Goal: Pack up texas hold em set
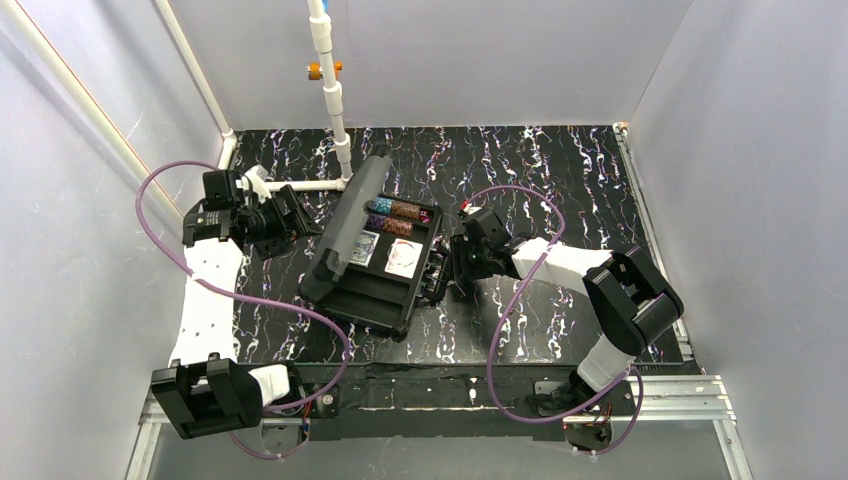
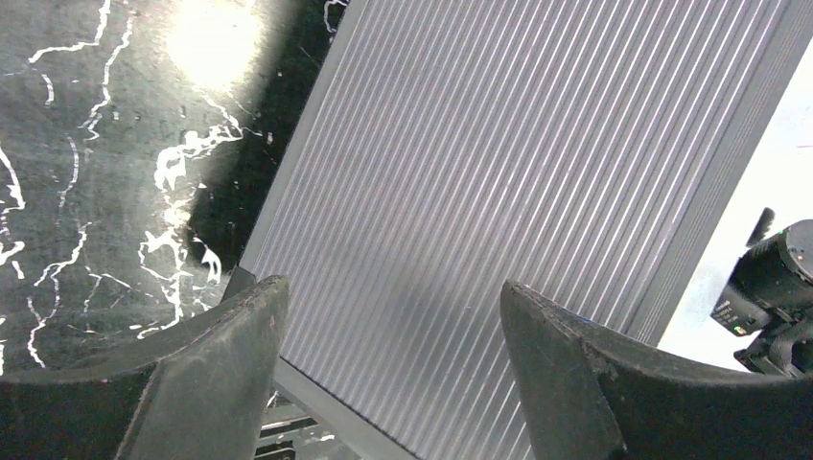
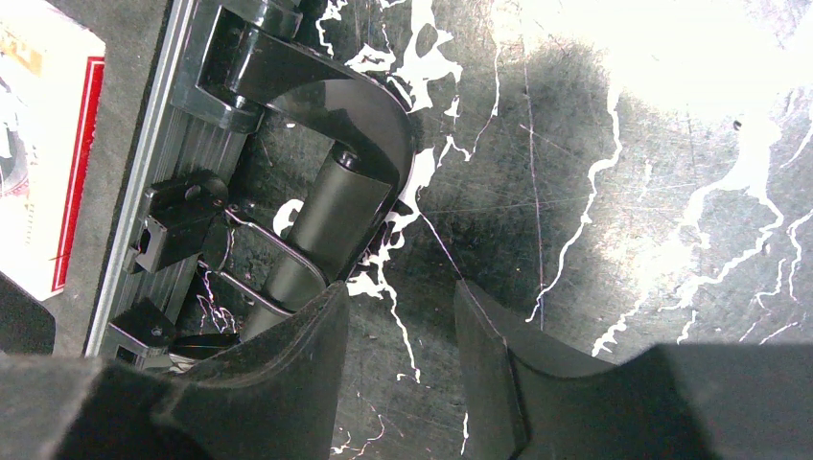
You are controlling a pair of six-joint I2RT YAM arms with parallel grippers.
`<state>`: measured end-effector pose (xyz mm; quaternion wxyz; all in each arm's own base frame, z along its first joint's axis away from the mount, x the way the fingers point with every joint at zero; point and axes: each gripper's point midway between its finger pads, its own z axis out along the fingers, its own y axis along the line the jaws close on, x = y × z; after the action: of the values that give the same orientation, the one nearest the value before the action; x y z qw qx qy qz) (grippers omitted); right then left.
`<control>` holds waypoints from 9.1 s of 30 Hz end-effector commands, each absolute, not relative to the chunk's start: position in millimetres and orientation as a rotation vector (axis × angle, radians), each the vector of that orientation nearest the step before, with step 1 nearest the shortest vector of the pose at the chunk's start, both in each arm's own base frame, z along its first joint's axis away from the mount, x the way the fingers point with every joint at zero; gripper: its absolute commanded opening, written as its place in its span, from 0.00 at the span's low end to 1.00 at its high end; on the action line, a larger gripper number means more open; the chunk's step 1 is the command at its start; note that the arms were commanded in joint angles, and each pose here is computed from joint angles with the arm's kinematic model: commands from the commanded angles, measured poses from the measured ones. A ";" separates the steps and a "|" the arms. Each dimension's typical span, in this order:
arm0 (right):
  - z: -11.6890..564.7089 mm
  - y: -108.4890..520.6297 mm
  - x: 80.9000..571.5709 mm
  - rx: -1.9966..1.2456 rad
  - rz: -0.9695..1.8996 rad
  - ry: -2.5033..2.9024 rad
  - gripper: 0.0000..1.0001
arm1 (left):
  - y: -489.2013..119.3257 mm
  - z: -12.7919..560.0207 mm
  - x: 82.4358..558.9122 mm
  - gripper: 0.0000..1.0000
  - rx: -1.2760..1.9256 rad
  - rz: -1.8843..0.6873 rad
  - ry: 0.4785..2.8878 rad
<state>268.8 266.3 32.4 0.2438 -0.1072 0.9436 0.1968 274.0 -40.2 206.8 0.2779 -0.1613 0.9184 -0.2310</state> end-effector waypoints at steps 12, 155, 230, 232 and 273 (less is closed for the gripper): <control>63.6 266.6 286.3 -0.238 0.501 2.483 0.53 | -70.9 238.6 255.1 0.80 -0.313 -0.758 2.425; 57.7 272.6 287.1 -0.015 0.781 2.417 0.55 | -151.3 68.6 187.6 0.31 0.166 -0.314 2.802; 94.7 322.9 288.7 -0.081 1.030 2.350 0.16 | -155.1 65.1 189.1 0.31 0.176 -0.332 2.799; 97.7 326.4 289.2 -0.086 1.043 2.341 0.17 | -155.3 65.4 189.0 0.30 0.177 -0.334 2.798; 71.6 331.2 277.6 -0.033 0.954 2.447 0.08 | -156.4 66.1 188.8 0.30 0.179 -0.345 2.793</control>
<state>285.2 326.9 84.8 0.2761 -0.0237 0.8910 0.3595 240.8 -179.9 116.4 0.2814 0.0551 0.9424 -0.1720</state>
